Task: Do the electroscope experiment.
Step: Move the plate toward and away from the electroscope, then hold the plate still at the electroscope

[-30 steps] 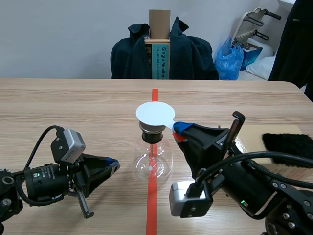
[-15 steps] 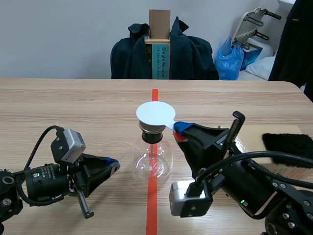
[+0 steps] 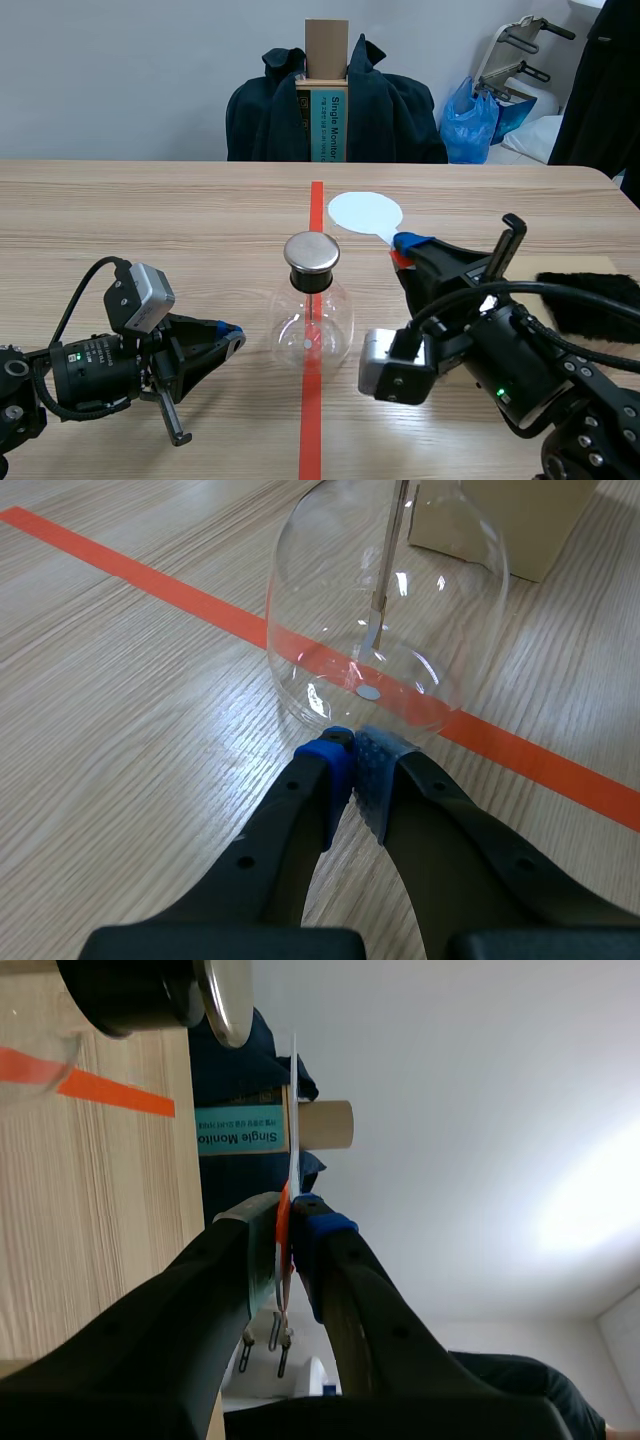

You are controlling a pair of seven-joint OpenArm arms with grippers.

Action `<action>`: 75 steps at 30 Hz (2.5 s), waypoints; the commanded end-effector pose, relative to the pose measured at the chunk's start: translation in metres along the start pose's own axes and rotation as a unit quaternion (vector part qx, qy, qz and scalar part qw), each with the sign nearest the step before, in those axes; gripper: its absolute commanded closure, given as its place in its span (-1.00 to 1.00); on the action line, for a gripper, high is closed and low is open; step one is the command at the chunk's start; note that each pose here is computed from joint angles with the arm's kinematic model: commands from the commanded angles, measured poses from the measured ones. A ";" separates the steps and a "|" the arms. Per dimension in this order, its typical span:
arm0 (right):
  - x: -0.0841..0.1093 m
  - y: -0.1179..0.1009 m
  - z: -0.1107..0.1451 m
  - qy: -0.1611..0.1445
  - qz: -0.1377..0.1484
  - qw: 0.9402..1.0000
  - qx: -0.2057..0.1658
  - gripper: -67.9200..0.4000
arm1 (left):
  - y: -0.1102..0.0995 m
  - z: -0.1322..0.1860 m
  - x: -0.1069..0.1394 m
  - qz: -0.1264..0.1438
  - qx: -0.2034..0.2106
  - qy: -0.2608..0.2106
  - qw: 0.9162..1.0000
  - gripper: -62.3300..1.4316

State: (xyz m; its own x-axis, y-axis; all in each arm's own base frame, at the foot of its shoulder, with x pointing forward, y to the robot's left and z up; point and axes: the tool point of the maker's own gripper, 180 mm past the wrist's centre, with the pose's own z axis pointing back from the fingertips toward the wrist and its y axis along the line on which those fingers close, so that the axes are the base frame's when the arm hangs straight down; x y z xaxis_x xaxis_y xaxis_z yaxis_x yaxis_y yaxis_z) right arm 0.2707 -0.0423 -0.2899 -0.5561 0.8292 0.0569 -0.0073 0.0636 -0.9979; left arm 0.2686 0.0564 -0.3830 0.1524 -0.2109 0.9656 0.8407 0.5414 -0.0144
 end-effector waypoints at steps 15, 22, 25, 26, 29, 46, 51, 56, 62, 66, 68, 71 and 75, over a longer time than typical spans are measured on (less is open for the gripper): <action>-0.025 -0.011 -0.001 0.052 0.010 0.998 -0.018 0.96 | 0.003 -0.002 0.009 -0.002 0.002 -0.016 1.000 0.87; -0.007 -0.011 -0.002 -0.001 0.011 1.000 -0.018 0.96 | 0.002 -0.002 0.009 -0.002 0.002 -0.016 1.000 0.87; 0.003 -0.011 -0.002 -0.028 0.011 0.999 -0.018 0.96 | 0.002 -0.002 0.009 -0.002 0.002 -0.016 1.000 0.87; 0.007 -0.010 -0.002 -0.037 0.012 0.999 -0.017 0.96 | 0.002 -0.002 0.009 -0.002 0.002 -0.016 1.000 0.87; 0.017 -0.010 -0.001 -0.066 0.012 0.998 -0.017 0.96 | 0.002 -0.002 0.009 -0.002 0.002 -0.016 1.000 0.87; 0.039 -0.010 0.004 -0.129 0.013 0.991 -0.016 0.96 | 0.002 -0.002 0.009 -0.002 0.002 -0.016 1.000 0.87; 0.039 -0.010 0.004 -0.129 0.013 0.991 -0.016 0.96 | 0.002 -0.002 0.009 -0.002 0.002 -0.016 1.000 0.87; 0.039 -0.010 0.004 -0.129 0.013 0.991 -0.016 0.96 | 0.002 -0.002 0.009 -0.002 0.002 -0.016 1.000 0.87; 0.039 -0.010 0.004 -0.129 0.013 0.991 -0.016 0.96 | 0.002 -0.002 0.009 -0.002 0.002 -0.016 1.000 0.87; 0.039 -0.010 0.004 -0.129 0.013 0.991 -0.016 0.96 | 0.002 -0.002 0.009 -0.002 0.002 -0.016 1.000 0.87; 0.039 -0.010 0.004 -0.129 0.013 0.991 -0.016 0.96 | 0.002 -0.002 0.009 -0.002 0.002 -0.016 1.000 0.87; 0.039 -0.010 0.004 -0.129 0.013 0.991 -0.016 0.96 | 0.002 -0.002 0.009 -0.002 0.002 -0.016 1.000 0.87; 0.039 -0.010 0.004 -0.129 0.013 0.991 -0.016 0.96 | 0.002 -0.002 0.009 -0.002 0.002 -0.016 1.000 0.87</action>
State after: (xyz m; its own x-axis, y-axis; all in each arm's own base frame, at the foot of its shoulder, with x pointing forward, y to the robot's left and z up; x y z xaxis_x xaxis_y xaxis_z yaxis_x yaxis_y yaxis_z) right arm 0.2402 -0.0108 -0.2870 -0.7539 0.6559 0.0387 -0.0018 0.0568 -0.9984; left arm 0.2686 0.0564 -0.3830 0.1524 -0.2109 0.9656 0.8407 0.5414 -0.0144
